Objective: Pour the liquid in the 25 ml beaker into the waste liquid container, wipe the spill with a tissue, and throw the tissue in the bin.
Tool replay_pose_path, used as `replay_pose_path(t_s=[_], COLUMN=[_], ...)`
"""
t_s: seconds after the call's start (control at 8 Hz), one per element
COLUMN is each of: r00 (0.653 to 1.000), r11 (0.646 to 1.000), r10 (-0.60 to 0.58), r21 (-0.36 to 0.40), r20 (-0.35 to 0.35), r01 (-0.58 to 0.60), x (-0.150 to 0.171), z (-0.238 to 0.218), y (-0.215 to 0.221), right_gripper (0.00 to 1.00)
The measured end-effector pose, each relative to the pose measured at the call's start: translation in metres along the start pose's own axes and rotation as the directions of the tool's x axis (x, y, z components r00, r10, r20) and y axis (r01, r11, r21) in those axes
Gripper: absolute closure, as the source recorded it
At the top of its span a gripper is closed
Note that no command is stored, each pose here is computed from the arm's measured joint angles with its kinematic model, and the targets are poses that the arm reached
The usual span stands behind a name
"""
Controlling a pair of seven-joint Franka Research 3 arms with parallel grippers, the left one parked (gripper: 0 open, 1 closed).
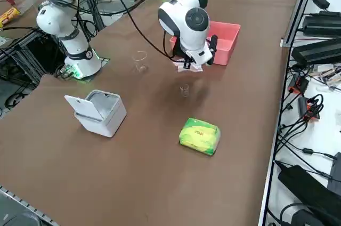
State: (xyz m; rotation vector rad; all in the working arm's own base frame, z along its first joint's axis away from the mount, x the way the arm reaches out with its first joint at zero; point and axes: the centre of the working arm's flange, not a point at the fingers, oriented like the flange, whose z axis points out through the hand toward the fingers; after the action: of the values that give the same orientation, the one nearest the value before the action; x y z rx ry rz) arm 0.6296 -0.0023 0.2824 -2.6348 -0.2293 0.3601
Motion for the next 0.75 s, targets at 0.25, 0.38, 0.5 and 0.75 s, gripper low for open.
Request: replay_pose_path(t_s=[0.25, 0.38, 0.5, 0.75], r00=[1.0, 1.0, 0.999, 0.998], r11=[0.998, 0.994, 0.988, 0.961], r10=[-0.017, -0.024, -0.035, -0.064], r21=[-0.064, -0.105, -0.15, -0.269], r20=[0.016, 0.02, 0.018, 0.012], r01=[0.018, 0.026, 0.038, 0.065], x=[-0.017, -0.028, -0.038, -0.061], z=[-0.036, -0.059, -0.082, -0.129], y=[-0.001, -0.003, -0.007, -0.016], right_gripper=[0.98, 0.98, 0.98, 0.98])
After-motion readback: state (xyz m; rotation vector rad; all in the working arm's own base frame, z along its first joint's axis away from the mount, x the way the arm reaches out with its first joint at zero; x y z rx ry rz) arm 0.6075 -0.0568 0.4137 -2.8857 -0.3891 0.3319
